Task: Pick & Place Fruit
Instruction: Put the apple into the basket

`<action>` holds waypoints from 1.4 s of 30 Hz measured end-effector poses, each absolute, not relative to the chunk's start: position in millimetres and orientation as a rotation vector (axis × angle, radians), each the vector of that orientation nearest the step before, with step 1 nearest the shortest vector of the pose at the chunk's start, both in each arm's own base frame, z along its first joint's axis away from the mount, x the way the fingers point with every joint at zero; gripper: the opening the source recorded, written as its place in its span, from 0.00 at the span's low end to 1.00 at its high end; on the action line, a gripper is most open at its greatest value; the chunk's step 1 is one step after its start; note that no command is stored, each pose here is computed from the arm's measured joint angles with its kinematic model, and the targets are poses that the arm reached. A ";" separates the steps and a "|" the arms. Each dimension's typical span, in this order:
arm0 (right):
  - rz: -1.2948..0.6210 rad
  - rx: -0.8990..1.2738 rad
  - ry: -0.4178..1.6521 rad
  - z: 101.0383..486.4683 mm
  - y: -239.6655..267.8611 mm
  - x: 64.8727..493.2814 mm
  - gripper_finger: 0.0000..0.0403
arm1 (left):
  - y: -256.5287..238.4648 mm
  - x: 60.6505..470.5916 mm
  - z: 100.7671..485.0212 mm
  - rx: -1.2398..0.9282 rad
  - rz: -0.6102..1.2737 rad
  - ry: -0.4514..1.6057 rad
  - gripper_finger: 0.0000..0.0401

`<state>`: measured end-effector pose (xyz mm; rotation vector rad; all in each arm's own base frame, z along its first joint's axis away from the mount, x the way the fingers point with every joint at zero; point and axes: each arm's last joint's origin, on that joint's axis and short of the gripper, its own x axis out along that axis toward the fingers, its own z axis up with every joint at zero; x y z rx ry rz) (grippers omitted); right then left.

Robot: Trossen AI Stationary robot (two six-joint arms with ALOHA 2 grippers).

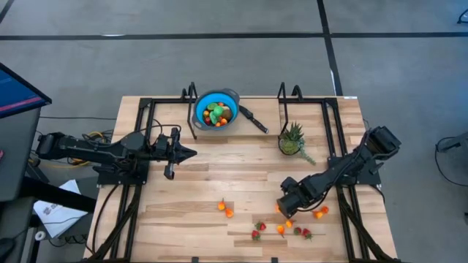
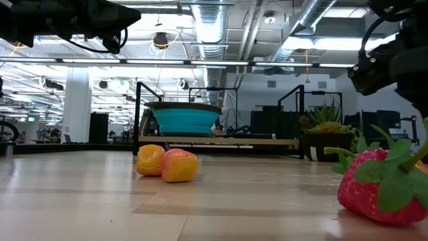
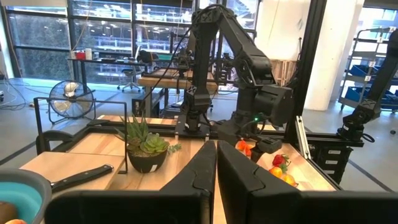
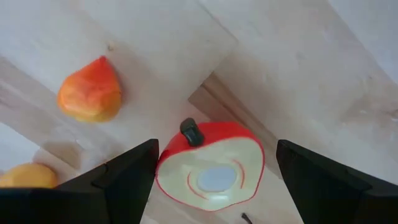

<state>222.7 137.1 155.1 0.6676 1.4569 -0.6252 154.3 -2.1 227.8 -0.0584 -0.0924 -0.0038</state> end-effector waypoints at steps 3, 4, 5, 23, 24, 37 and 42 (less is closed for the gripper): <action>-0.603 0.646 1.464 155.1 141.8 219.7 0.79 | -2.1 154.3 227.8 -0.058 -0.004 -0.092 0.02; -0.587 0.630 1.468 155.1 143.7 218.5 0.79 | -2.1 154.3 227.8 -0.058 -0.003 -0.092 0.02; -0.576 0.617 1.472 155.1 145.5 217.2 0.79 | -2.1 154.3 227.8 -0.058 -0.003 -0.092 0.02; -0.557 0.647 1.456 135.3 135.7 212.8 0.79 | -2.1 154.3 227.8 -0.058 -0.004 -0.093 0.02; -0.559 0.649 1.457 135.2 135.0 213.1 0.78 | -2.1 154.4 227.8 -0.058 -0.004 -0.092 0.02; -0.627 0.708 1.434 134.9 134.3 213.3 0.73 | -2.1 154.4 227.8 -0.058 -0.003 -0.092 0.02; -0.629 0.710 1.434 134.8 134.3 213.4 0.72 | -2.1 154.3 227.8 -0.058 -0.004 -0.092 0.02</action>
